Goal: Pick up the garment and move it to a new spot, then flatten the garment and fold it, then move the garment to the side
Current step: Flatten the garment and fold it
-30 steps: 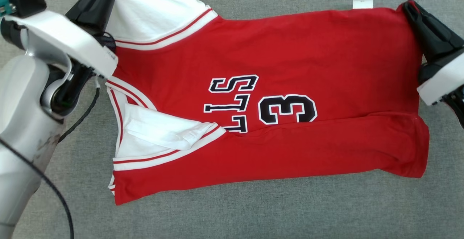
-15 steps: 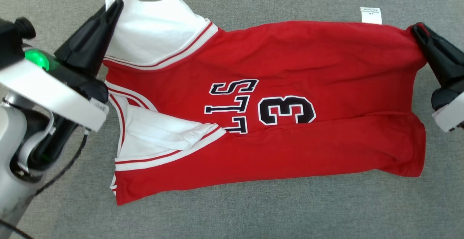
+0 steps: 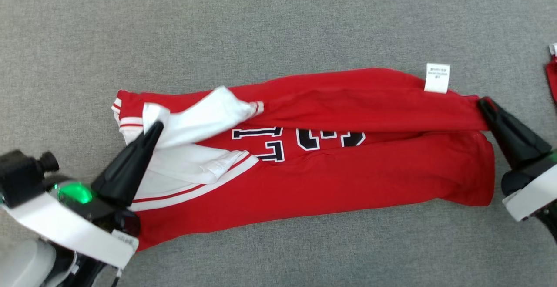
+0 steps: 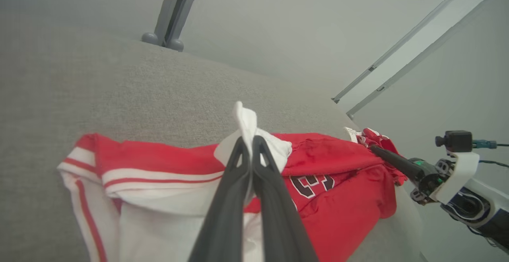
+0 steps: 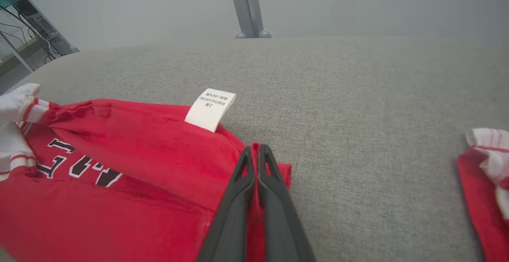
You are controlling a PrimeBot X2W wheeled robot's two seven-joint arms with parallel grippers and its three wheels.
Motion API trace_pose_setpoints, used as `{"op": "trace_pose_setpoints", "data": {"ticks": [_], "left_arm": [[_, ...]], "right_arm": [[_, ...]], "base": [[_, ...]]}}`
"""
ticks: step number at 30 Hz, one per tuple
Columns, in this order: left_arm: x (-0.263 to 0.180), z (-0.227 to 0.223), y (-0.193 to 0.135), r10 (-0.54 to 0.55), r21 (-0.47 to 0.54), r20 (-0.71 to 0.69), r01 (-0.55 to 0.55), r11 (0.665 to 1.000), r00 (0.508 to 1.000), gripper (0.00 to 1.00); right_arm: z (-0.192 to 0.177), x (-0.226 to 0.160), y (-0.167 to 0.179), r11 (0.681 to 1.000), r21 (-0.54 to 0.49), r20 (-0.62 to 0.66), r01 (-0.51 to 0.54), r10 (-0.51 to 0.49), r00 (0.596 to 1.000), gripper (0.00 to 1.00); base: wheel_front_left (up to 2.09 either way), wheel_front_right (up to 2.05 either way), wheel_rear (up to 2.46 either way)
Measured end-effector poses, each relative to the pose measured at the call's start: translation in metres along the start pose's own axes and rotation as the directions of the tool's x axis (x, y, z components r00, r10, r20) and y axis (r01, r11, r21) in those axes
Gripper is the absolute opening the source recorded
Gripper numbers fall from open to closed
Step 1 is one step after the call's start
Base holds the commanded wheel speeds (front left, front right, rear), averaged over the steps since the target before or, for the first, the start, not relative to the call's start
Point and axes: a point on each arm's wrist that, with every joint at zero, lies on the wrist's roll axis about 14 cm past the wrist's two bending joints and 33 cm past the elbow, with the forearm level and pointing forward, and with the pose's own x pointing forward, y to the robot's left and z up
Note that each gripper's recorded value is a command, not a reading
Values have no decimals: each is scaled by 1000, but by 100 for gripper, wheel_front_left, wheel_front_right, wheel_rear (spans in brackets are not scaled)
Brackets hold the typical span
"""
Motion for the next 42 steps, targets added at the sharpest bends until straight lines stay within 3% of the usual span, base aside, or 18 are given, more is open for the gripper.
{"op": "trace_pose_setpoints", "data": {"ticks": [7,8,9,10,12,17,21,26,31,35,42], "left_arm": [[-28,-30,14,84,-151,-48,-91,984,995,0],[-30,-35,16,96,-167,-60,-105,980,994,27],[-32,-38,18,108,-185,-65,-119,976,992,56],[-34,-42,19,117,-199,-74,-130,971,990,100],[-36,-45,24,139,-202,-79,-152,968,987,100],[-37,-32,36,206,-169,9,-201,965,979,100],[-34,2,41,255,-115,156,-239,964,954,100],[-33,48,35,288,0,341,-307,952,895,100],[-36,78,17,272,135,481,-377,916,834,100],[-39,98,1,231,214,565,-411,886,792,100],[-43,88,1,223,307,556,-448,840,800,100]], "right_arm": [[-27,-12,7,998,48,-27,30,-29,999,0],[-32,-14,8,998,52,-37,34,-32,999,0],[-36,-15,8,998,49,-46,39,-37,998,8],[-39,-16,9,998,47,-49,41,-39,998,38],[-44,-18,10,998,36,-55,50,-48,997,100],[-41,-28,12,996,28,-1,85,-85,996,100],[-14,-34,17,994,14,129,108,-109,986,100],[34,-45,18,984,10,333,177,-170,927,100],[71,-53,23,972,1,464,235,-209,861,100],[84,-53,30,968,-16,506,251,-208,837,100],[78,-47,41,968,-36,482,248,-201,853,100]], "base": [[0,0,0],[0,0,0],[0,0,0],[0,0,0],[0,0,0],[0,0,0],[0,0,0],[0,0,0],[0,0,0],[0,0,0],[0,0,0]]}}
